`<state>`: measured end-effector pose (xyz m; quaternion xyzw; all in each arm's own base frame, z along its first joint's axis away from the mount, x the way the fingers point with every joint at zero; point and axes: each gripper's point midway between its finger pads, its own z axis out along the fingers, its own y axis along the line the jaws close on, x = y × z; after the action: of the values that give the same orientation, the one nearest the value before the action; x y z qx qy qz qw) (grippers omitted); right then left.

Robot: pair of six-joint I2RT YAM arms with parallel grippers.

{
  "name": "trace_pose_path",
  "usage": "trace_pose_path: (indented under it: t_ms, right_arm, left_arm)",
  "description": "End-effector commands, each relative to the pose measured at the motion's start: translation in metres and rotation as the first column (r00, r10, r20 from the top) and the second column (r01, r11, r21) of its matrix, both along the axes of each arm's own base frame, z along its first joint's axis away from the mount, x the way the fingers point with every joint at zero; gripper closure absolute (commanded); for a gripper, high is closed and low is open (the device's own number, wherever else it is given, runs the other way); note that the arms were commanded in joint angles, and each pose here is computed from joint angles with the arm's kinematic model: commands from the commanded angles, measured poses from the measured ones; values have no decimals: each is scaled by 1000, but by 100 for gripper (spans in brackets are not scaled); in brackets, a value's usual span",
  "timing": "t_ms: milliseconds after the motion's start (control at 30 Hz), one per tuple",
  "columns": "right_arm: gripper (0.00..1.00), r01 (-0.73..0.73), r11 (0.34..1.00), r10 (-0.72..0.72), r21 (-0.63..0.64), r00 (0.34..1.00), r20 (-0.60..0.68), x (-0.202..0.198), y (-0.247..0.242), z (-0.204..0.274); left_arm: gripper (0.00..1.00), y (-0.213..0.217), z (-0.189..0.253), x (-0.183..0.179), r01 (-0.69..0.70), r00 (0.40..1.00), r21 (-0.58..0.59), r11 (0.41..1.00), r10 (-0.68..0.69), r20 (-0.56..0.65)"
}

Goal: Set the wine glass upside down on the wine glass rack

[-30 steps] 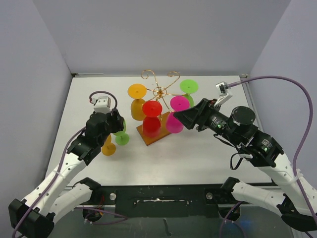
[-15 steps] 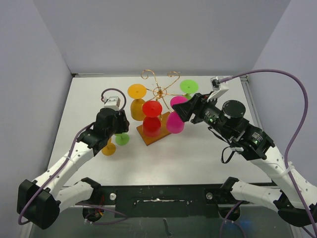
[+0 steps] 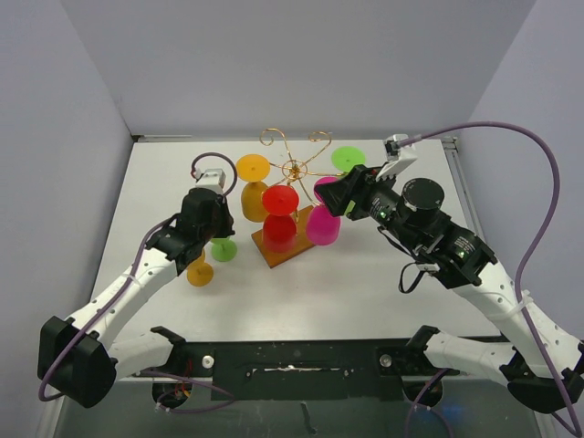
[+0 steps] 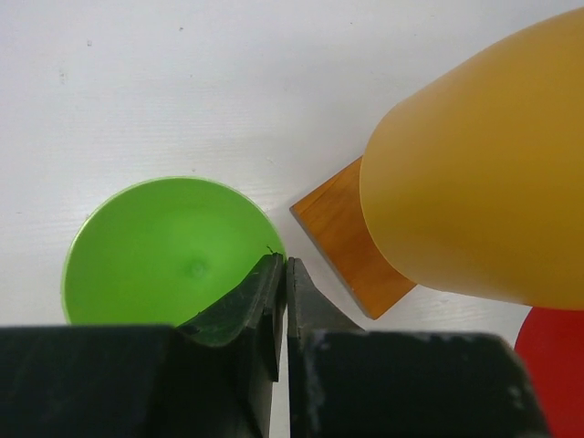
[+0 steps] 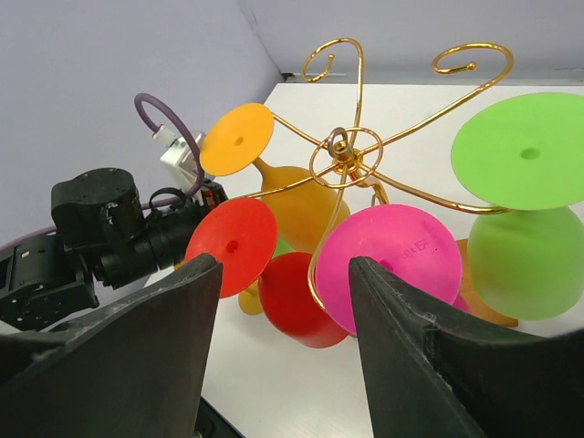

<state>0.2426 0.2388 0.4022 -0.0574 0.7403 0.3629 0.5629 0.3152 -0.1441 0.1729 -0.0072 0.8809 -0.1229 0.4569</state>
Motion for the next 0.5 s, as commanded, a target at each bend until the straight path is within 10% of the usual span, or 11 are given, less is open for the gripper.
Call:
trace_pose_path:
  t_ms: [0, 467]
  right_arm:
    - [42, 30, 997, -36, 69, 996, 77, 2, -9, 35]
    - [42, 43, 995, -49, 90, 996, 73, 8, -8, 36]
  left_arm:
    - [99, 1, 31, 13, -8, 997, -3, 1000, 9, 82]
    - [100, 16, 66, 14, -44, 977, -27, 999, 49, 208]
